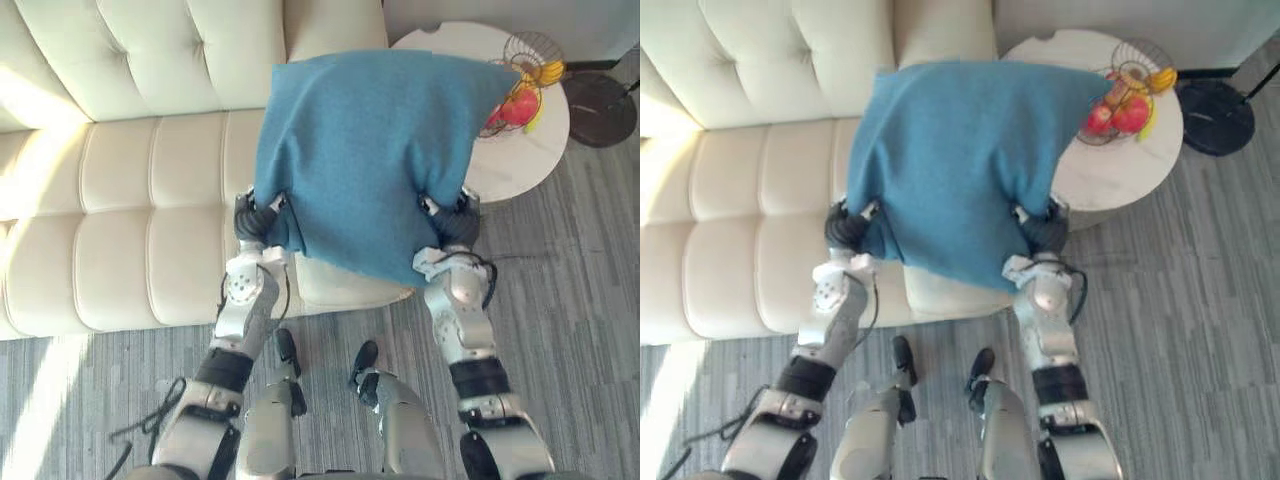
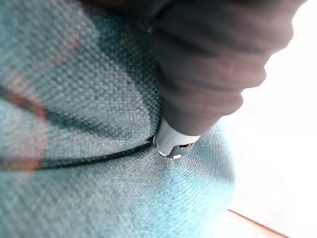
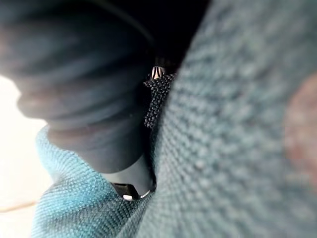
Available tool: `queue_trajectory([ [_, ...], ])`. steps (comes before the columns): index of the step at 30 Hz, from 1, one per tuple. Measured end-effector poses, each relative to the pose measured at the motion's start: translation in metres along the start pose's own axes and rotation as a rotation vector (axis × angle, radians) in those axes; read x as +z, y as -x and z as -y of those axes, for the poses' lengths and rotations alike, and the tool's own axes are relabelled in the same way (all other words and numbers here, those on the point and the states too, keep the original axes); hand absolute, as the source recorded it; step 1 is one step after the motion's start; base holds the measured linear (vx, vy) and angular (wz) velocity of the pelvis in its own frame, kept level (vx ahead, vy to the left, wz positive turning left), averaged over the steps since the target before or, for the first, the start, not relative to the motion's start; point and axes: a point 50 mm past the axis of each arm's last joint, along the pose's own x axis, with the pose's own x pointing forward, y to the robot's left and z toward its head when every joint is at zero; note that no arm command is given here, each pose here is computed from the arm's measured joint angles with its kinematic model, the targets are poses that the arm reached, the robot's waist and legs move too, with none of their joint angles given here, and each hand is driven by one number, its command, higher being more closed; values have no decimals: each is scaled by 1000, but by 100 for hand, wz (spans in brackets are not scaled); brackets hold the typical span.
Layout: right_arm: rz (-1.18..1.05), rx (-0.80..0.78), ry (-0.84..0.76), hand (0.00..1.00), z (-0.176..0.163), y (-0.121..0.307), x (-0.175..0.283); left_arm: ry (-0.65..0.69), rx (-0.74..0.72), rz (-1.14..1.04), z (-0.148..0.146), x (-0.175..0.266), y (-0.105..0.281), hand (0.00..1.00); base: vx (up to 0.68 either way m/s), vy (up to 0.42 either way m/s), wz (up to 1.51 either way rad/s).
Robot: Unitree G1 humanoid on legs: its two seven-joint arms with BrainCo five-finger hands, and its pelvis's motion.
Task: Pick up cushions and gather them together orderly.
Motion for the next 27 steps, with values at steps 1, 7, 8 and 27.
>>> queue_trajectory([
  [1, -32, -16, 7, 100, 6, 11, -8, -4, 18, -37, -8, -9, 13, 100, 127, 34, 8],
  [7, -111, 12, 60, 100, 18, 48, -23, -15, 84, -142, -35, -28, 65, 100, 136, 37, 8],
  [8, -109, 22, 78, 100, 18, 52, -23, -13, 90, -149, -38, -28, 71, 100, 65, 31, 4],
  [27, 9, 156, 119, 100, 4, 61, -4, 27, 128, -142, -48, -19, 106, 100, -28, 37, 50],
])
